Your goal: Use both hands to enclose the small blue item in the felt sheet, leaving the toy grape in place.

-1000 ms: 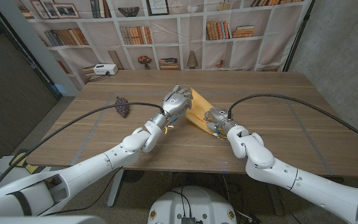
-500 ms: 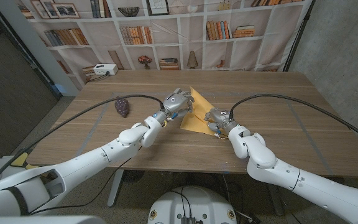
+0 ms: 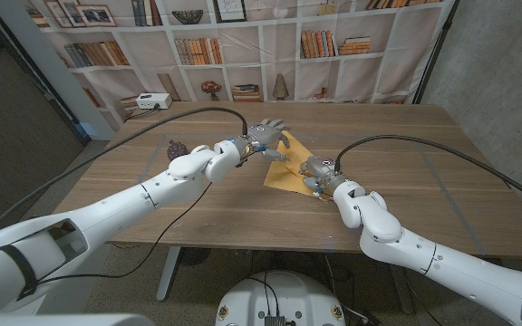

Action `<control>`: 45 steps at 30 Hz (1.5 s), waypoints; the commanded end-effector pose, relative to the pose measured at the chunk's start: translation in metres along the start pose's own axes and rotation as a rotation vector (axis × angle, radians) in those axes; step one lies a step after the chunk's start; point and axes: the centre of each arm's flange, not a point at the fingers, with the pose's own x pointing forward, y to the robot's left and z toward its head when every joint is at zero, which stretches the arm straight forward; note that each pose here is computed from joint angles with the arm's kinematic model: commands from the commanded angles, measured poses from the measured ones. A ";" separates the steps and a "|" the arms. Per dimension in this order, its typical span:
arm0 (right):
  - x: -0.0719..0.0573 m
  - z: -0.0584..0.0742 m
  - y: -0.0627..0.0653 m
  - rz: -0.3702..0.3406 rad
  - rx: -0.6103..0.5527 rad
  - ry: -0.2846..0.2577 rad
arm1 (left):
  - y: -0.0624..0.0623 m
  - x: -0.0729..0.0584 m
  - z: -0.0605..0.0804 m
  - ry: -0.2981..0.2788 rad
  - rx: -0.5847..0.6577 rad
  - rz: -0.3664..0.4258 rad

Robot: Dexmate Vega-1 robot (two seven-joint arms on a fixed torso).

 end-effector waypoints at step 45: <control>0.005 -0.004 0.002 -0.009 0.022 -0.002 | -0.077 -0.020 0.029 -0.085 0.509 0.011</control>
